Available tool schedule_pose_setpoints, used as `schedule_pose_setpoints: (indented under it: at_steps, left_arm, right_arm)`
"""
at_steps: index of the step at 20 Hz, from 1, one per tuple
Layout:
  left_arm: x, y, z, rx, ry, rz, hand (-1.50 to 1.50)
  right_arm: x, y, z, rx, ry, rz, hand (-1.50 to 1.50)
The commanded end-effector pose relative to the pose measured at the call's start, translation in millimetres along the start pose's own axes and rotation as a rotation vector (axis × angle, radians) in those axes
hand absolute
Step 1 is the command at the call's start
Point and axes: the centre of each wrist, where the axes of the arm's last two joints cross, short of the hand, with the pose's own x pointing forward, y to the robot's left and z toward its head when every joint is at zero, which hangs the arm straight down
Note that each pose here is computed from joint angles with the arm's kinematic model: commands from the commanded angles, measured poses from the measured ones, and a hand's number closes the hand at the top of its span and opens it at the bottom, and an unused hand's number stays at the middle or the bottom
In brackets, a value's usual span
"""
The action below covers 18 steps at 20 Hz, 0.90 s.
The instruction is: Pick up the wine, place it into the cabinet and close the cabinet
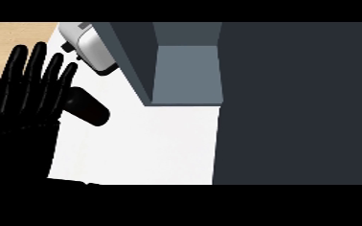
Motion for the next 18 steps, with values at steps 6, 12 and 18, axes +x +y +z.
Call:
schedule_pose_setpoints:
  at_steps: [6, 12, 18]
  left_arm:
    - [22, 19, 2, 0.097, -0.006, -0.04, -1.5]
    - [24, 53, 3, 0.123, 0.008, -0.066, -1.5]
    - [29, 68, -2, 0.175, 0.0, -0.088, -1.5]
  right_arm:
    - [27, -2, 6, -0.022, -0.064, 0.037, -1.5]
    - [37, 13, 5, -0.035, -0.064, 0.039, -1.5]
    - [26, 4, 5, -0.037, -0.057, 0.026, -1.5]
